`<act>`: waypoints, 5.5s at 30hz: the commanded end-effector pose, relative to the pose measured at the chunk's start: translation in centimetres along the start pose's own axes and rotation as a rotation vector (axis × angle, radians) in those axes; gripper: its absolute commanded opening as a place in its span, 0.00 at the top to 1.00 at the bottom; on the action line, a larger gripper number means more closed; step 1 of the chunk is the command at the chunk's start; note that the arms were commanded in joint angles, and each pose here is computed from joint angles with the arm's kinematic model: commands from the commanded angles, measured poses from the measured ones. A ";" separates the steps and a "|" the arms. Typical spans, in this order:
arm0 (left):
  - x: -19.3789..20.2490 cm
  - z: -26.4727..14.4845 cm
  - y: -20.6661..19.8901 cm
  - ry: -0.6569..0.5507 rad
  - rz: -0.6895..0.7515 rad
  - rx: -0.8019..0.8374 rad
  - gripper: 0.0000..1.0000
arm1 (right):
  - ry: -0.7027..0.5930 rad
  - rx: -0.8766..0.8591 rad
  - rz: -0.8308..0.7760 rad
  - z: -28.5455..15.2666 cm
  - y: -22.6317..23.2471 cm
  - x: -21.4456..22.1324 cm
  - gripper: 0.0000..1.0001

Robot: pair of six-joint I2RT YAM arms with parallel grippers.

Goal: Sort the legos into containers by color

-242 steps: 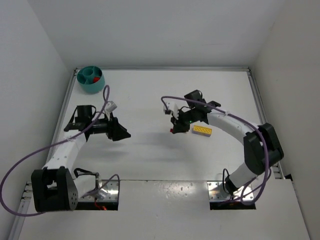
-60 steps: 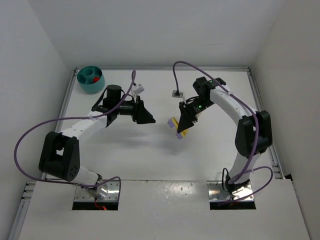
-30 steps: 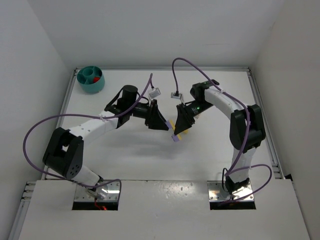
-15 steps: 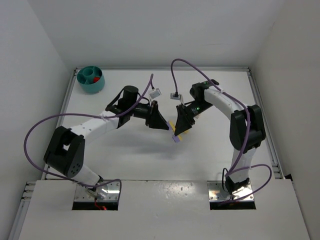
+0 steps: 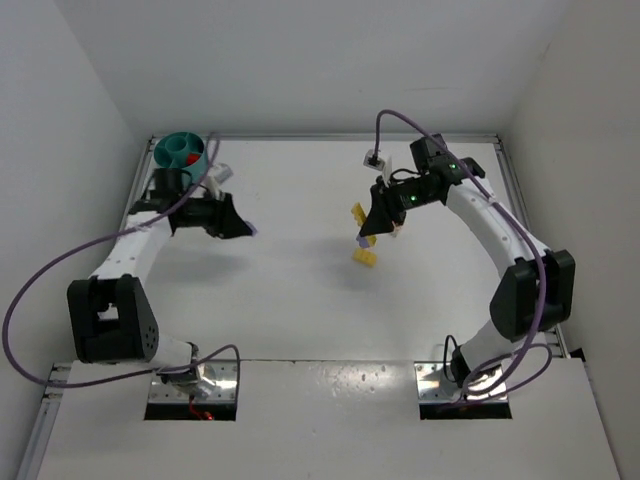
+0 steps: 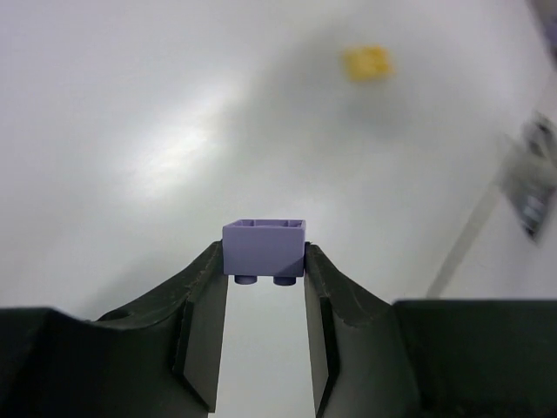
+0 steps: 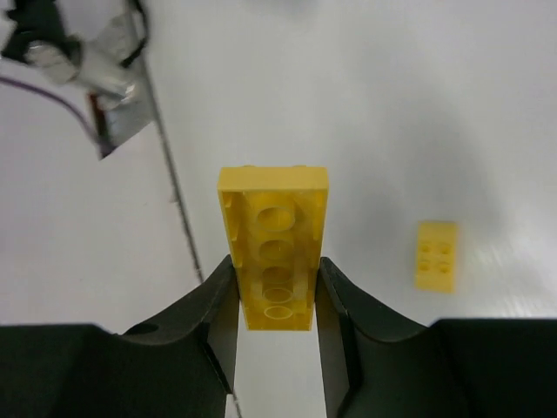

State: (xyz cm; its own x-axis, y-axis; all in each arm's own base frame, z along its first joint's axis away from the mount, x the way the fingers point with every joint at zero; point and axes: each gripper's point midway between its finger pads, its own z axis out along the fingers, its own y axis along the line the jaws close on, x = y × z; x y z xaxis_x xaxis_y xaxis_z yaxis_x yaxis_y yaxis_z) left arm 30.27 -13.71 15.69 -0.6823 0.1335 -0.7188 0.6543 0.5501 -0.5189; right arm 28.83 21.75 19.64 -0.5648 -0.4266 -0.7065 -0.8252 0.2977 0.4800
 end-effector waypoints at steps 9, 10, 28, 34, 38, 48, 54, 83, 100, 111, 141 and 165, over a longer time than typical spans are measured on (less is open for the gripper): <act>-11.9 -21.7 22.3 -0.176 -0.005 -0.888 0.98 | -0.113 0.360 -0.013 -1.6 -4.8 -1.9 1.00; -13.4 -24.0 23.2 -0.205 -0.004 -0.912 0.98 | -0.113 0.360 -0.013 -1.6 -4.8 -1.9 1.00; -15.3 -19.4 32.0 -0.231 -0.029 -0.804 0.90 | -0.086 0.360 0.016 -1.2 -5.4 -1.3 1.00; -15.9 -18.6 32.9 -0.237 -0.014 -0.815 0.86 | -0.080 0.358 0.022 -1.0 -5.6 -1.1 1.00; -15.9 -17.8 34.0 -0.242 -0.031 -0.814 0.85 | -0.080 0.358 0.022 -1.0 -5.6 -1.1 1.00; -16.3 -16.3 35.1 -0.242 -0.030 -0.832 0.73 | -0.059 0.356 0.023 -0.5 -5.8 -0.8 1.00; -16.4 -16.3 35.6 -0.241 -0.034 -0.863 0.50 | -0.045 0.361 0.037 -0.4 -6.1 -0.4 1.00; -7.0 3.1 -9.4 -0.142 0.289 0.171 0.40 | -0.298 -0.343 0.233 1.2 4.7 -5.2 1.00; -6.2 7.3 -19.1 -0.036 0.178 0.508 0.36 | -0.305 -0.386 0.187 0.7 6.1 -4.7 1.00; -7.1 8.0 -19.6 -0.035 0.145 0.531 0.34 | -0.290 -0.409 0.180 0.9 6.5 -4.3 1.00; -7.5 -8.8 8.0 -0.154 0.107 -0.448 0.82 | -0.288 -0.095 0.071 -1.0 1.5 -4.6 1.00; -18.5 -22.4 34.2 -0.416 -0.076 -0.891 0.71 | -0.250 -0.078 0.074 -0.2 0.3 -4.3 1.00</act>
State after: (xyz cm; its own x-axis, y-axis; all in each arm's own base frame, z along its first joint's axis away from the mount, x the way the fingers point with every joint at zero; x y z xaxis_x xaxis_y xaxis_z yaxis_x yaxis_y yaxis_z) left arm 56.87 20.96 18.08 -0.5123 -0.1375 -0.8477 -0.0047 0.9875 -0.1573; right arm 30.50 23.15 21.56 -0.6680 -0.1770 -0.7228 -0.7392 0.2703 0.6169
